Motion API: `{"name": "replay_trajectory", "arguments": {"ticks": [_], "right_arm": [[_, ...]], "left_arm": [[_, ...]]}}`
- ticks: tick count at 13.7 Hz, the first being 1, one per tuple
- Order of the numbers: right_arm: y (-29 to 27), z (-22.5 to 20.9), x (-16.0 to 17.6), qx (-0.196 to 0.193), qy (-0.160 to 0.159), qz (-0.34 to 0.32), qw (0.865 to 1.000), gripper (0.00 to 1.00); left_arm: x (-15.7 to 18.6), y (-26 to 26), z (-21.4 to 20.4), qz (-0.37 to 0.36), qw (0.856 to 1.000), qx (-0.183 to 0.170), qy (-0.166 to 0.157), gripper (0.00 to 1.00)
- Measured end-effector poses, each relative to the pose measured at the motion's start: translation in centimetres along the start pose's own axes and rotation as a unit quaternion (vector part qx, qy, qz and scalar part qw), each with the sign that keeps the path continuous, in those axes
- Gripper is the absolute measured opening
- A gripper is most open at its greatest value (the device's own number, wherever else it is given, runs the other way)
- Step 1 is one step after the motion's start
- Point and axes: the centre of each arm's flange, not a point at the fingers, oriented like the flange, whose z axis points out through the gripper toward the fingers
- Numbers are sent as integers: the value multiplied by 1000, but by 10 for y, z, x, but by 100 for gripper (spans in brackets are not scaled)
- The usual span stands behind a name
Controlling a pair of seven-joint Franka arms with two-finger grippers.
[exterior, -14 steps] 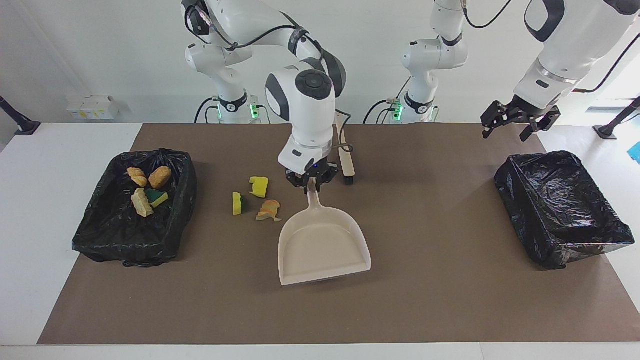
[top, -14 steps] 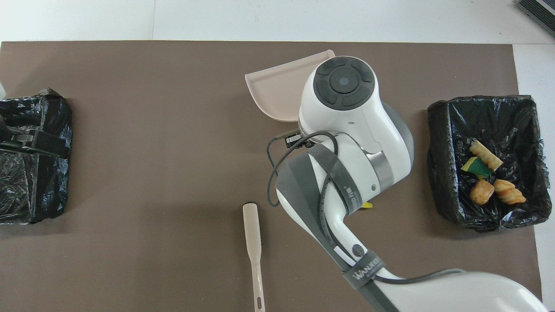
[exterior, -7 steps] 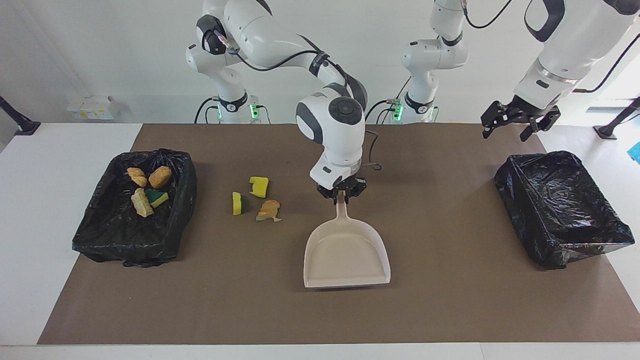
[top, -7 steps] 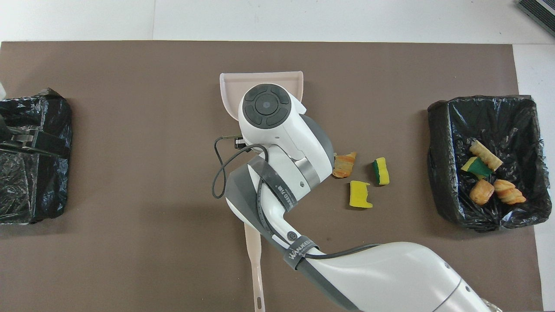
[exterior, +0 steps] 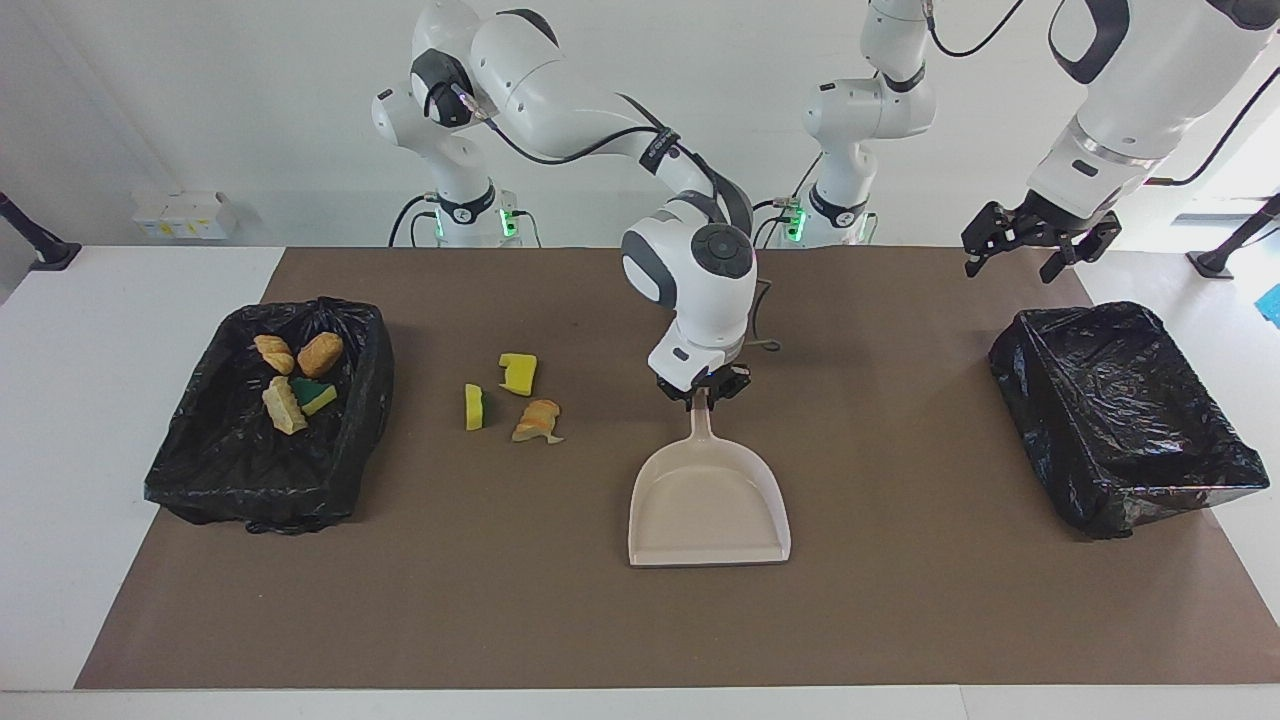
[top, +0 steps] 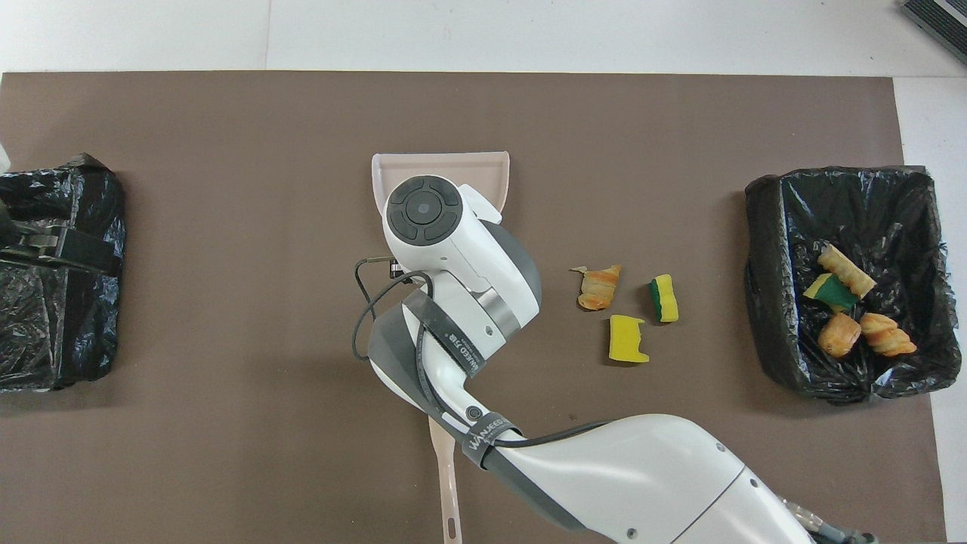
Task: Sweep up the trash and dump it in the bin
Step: 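Lower the dustpan onto the table and open the right gripper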
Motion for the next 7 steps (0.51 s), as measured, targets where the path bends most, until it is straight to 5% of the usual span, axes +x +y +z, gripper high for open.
{"name": "replay_trajectory", "arguments": {"ticks": [1,7], "right_arm": [[1,-1,0,-1,-1,0,1000,35],[14,-83,-18,9,-20,10,1000,100]], "left_arm": [[0,0,0,0,1000,0,0,100],[0,0,0,0,1000,0,0,100]]}}
